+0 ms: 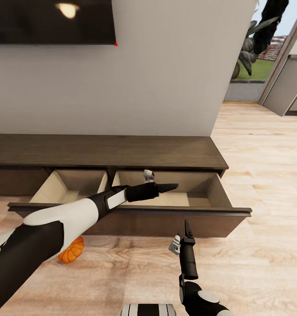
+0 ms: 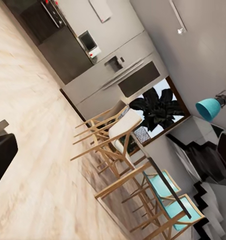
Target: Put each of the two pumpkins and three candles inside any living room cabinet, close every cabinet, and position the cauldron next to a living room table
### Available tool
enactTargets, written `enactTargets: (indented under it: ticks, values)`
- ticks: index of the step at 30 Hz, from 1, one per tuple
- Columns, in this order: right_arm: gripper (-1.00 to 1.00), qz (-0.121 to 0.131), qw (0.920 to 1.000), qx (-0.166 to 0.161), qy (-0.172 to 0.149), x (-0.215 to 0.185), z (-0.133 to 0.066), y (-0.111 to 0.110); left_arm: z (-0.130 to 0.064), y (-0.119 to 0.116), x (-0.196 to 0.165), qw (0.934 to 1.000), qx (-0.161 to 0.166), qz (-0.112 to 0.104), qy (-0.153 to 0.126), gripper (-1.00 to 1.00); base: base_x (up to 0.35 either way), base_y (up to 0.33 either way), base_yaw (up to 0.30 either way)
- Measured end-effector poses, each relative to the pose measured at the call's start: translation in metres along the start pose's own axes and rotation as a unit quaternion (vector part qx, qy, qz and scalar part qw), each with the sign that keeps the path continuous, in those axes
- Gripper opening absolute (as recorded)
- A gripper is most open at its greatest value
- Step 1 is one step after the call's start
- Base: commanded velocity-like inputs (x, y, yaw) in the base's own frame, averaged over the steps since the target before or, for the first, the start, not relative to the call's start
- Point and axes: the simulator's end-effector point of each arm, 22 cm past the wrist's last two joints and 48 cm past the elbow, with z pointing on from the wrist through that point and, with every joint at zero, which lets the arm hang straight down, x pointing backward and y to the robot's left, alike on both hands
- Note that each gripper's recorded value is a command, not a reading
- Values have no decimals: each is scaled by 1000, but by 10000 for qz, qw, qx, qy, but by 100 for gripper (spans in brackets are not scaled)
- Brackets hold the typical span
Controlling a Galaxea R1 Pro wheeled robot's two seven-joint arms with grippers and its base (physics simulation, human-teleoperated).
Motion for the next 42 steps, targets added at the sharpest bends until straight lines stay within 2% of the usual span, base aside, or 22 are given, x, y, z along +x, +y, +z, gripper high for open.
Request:
enactTargets:
  ticks: [9,18,23,34,42]
  values:
    - [100,109,9999,2,-68,-3,0,0,0,0,0,10000,2,-8,-5,100,0,0,0]
    - [100,58,10000,29,-76,1,0,-1,1,1,0,10000,-11,-8,-4,100,0,0,0]
    - [100,9,9999,139,-75,6,3,-13,3,-11,-4,10000,0,90,10,100,0,0,0]
    - [100,0,9999,125,-71,6,2,-12,3,-11,-4,10000,0,90,12,100,-1,0,0]
    - [100,-2,9999,125,-70,7,2,-12,3,-10,-4,10000,-10,90,11,100,-211,0,0]
